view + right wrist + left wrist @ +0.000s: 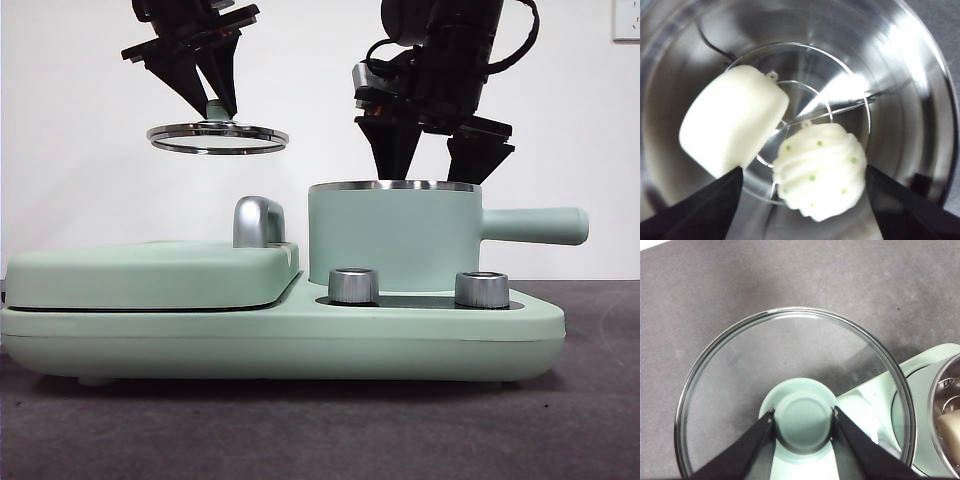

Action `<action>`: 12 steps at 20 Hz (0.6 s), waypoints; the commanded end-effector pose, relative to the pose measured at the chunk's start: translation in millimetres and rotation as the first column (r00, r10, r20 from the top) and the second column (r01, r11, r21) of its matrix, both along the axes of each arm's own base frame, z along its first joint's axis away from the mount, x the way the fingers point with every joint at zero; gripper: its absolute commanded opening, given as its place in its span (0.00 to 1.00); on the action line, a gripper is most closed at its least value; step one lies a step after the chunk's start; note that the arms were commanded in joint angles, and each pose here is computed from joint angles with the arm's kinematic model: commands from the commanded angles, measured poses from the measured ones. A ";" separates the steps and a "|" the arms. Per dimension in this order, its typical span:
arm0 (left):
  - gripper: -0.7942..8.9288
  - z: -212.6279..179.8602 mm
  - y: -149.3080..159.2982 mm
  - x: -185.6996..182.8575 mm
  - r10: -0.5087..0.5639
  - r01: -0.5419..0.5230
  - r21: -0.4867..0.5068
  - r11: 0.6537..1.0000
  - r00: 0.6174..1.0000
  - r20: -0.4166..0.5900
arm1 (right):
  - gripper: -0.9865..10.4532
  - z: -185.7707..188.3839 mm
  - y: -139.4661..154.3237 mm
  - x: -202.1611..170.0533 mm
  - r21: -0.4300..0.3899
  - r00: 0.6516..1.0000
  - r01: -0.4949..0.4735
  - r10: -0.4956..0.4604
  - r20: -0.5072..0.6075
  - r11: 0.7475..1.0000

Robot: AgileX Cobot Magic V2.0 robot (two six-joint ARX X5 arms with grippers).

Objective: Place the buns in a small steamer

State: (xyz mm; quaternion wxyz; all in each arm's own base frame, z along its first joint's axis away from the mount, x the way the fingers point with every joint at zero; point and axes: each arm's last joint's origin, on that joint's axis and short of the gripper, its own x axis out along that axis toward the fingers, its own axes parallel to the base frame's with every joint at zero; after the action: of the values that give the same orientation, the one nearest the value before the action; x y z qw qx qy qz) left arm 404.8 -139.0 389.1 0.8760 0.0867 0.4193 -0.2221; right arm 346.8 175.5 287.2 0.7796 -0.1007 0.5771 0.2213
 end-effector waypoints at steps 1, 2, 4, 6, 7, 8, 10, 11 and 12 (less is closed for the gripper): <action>0.17 14.3 -1.2 -3.5 0.001 0.001 -0.026 1.000 0.998 0.057 | 0.43 11.5 4.7 4.3 0.008 0.999 -0.014 0.014 0.032 1.000; 0.17 14.3 -1.2 -3.5 0.001 0.000 -0.026 1.000 0.998 0.057 | 0.43 21.2 4.5 3.8 0.013 0.999 -0.016 0.016 0.043 1.000; 0.17 14.3 -1.2 -3.6 0.002 -0.001 -0.027 1.000 0.998 0.056 | 0.43 43.1 2.9 0.7 0.021 0.998 -0.017 0.016 0.060 1.000; 0.17 14.3 -1.8 -3.8 0.005 -0.004 -0.030 1.000 0.999 0.054 | 0.43 64.2 -1.3 -7.7 0.017 0.999 -0.018 0.017 0.051 1.000; 0.17 14.3 -3.4 -4.3 0.002 0.000 -0.030 1.000 0.999 0.054 | 0.43 72.3 -4.7 -14.3 0.008 0.999 -0.024 0.023 0.039 1.000; 0.17 14.3 -4.3 -4.6 -0.001 0.002 -0.031 1.000 0.999 0.054 | 0.43 78.8 -8.4 -22.7 -0.005 0.999 -0.028 0.028 0.023 1.000; 0.17 14.3 -8.1 -6.0 -0.010 0.012 -0.031 0.999 0.998 0.054 | 0.43 91.4 -16.0 -39.7 0.003 0.998 -0.036 0.036 0.046 0.999; 0.17 14.3 -11.0 -7.1 -0.017 0.019 -0.031 0.999 0.998 0.054 | 0.43 97.1 -21.0 -49.5 0.008 0.998 -0.036 0.035 0.058 0.999; 0.17 14.2 -14.0 -8.4 -0.025 0.027 -0.030 0.999 0.998 0.053 | 0.43 102.8 -27.5 -62.3 0.014 0.997 -0.036 0.035 0.068 0.999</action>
State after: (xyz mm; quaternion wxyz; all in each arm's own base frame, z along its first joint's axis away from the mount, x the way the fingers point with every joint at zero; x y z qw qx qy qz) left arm 400.4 -151.2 389.1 0.8731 0.0878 0.4194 -0.2327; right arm 294.4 150.4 385.8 0.8106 -0.1007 0.5275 0.2333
